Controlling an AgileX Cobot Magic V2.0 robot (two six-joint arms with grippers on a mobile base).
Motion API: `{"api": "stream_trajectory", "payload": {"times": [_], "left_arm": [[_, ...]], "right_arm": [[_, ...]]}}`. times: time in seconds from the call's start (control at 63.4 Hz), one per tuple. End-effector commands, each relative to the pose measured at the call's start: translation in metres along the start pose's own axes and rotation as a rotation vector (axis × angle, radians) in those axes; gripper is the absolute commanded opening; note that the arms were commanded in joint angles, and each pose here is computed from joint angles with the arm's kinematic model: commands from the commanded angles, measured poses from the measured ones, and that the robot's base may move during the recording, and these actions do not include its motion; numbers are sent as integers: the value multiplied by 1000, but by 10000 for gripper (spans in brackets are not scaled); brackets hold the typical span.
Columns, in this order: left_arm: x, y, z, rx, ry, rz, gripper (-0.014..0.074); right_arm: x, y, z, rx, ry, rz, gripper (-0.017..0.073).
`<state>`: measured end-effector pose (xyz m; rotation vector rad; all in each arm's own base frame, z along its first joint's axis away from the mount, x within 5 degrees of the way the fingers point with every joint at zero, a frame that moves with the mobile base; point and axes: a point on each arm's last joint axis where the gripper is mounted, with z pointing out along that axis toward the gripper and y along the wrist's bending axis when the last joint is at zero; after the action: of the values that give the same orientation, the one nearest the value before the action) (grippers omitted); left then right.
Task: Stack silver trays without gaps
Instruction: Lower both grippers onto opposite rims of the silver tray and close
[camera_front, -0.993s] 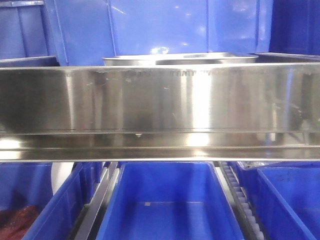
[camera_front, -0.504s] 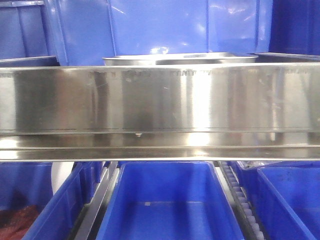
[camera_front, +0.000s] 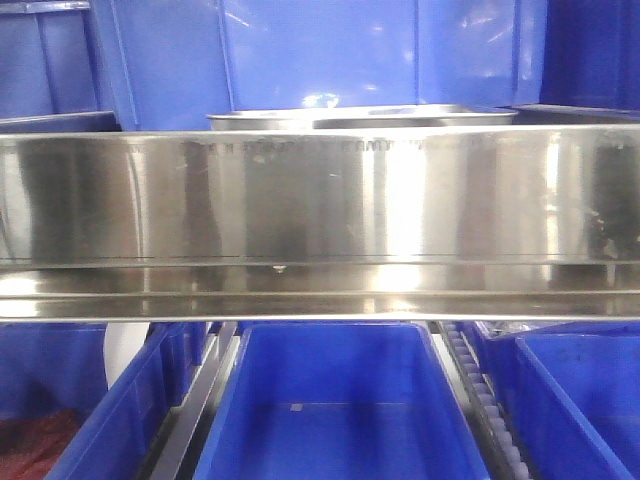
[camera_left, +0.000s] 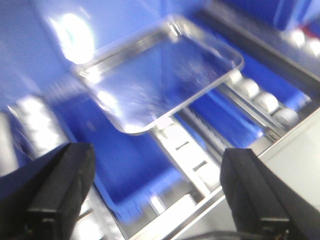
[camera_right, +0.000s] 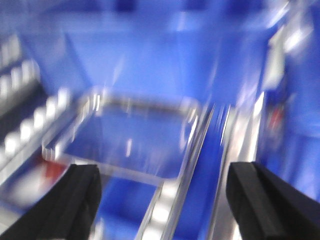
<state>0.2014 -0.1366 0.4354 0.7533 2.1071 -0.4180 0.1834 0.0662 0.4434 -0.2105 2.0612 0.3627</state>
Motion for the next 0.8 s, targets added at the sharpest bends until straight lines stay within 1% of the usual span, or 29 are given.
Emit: {"api": "stream_trajectory", "payload": {"times": [0.0, 0.032, 0.063, 0.095, 0.173, 0.221, 0.252, 0.284, 0.331, 0.362, 0.41, 0.457, 0.504, 0.662, 0.725, 0.788], "left_arm": [[-29, 0, 10, 17, -44, -25, 432], [-33, 1, 18, 20, -24, -31, 431], [-38, 4, 30, 13, 8, -52, 431], [-41, 7, 40, -8, 39, -85, 431], [-45, 16, 61, -65, 105, -140, 431], [-46, 21, 72, -109, 139, -190, 431], [-47, 24, 77, -137, 152, -228, 431], [-47, 27, 84, -166, 159, -255, 431], [-47, 31, 95, -198, 173, -283, 431], [-46, 34, 100, -209, 178, -312, 431], [-45, 37, 108, -216, 183, -343, 431], [-44, 40, 114, -221, 182, -378, 431], [-42, 42, 122, -223, 182, -399, 431], [-41, 46, 141, -225, 170, -399, 431], [-41, 47, 146, -224, 156, -418, 431], [-41, 48, 152, -223, 149, -419, 431]], "right_arm": [[-22, 5, 17, -7, 51, -9, 613], [-24, 4, 30, 0, 104, -9, 613], [-28, 4, 38, 8, 158, -13, 613], [-31, 4, 51, 16, 209, -14, 613], [-35, 3, 72, 27, 300, -13, 613], [-38, 2, 86, 44, 339, 2, 613], [-40, 1, 92, 58, 344, 17, 613], [-42, -1, 99, 80, 352, 36, 613], [-44, -4, 110, 115, 357, 67, 613], [-44, -5, 115, 129, 358, 81, 613], [-45, -7, 122, 144, 351, 98, 613], [-44, -8, 131, 150, 353, 105, 613], [-42, -9, 141, 151, 357, 105, 613], [-34, -12, 169, 157, 389, 105, 613], [-30, -13, 180, 159, 396, 105, 613], [-28, -14, 189, 158, 395, 105, 613]]}}
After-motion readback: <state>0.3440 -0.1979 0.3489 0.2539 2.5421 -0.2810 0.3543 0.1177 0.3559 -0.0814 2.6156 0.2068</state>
